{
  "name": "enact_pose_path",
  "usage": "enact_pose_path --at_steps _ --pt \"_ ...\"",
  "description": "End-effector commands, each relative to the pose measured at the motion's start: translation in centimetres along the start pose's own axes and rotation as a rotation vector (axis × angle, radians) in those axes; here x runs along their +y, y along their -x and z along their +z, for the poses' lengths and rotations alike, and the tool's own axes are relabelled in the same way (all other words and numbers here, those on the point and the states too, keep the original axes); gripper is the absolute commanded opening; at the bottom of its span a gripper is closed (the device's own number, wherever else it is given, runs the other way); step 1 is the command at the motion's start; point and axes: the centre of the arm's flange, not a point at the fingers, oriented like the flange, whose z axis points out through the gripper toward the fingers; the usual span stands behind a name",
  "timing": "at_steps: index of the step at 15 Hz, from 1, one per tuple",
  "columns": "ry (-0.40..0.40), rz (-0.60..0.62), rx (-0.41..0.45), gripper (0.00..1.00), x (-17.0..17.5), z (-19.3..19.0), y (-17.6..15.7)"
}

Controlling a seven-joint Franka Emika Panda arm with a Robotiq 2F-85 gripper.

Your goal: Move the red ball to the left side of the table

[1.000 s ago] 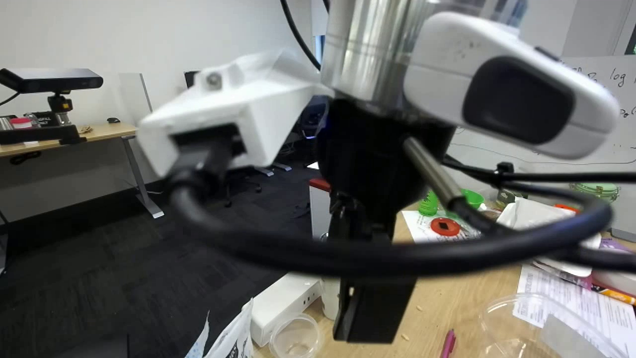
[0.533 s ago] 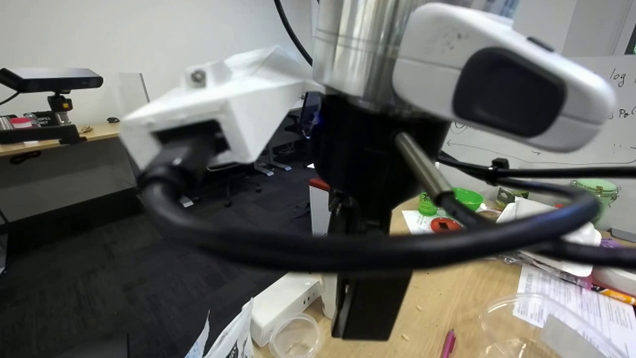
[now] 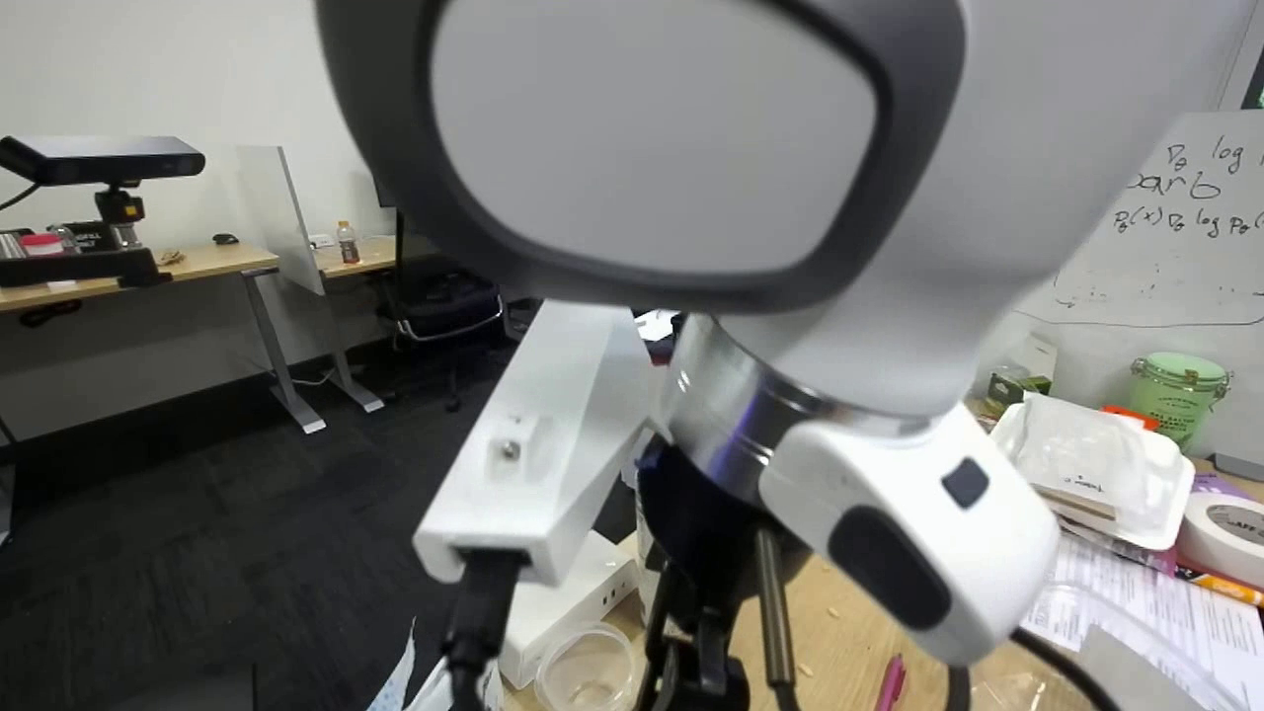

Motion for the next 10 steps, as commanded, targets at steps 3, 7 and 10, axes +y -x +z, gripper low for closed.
enact_pose_path --at_steps 3,7,10 --pt "-0.006 0.031 -0.033 1.00 0.3 1.6 -0.6" --pt "-0.013 0.025 -0.021 1.00 0.1 1.0 -0.4" --pt "-0.053 0.045 -0.099 1.00 -0.8 3.3 -1.8"
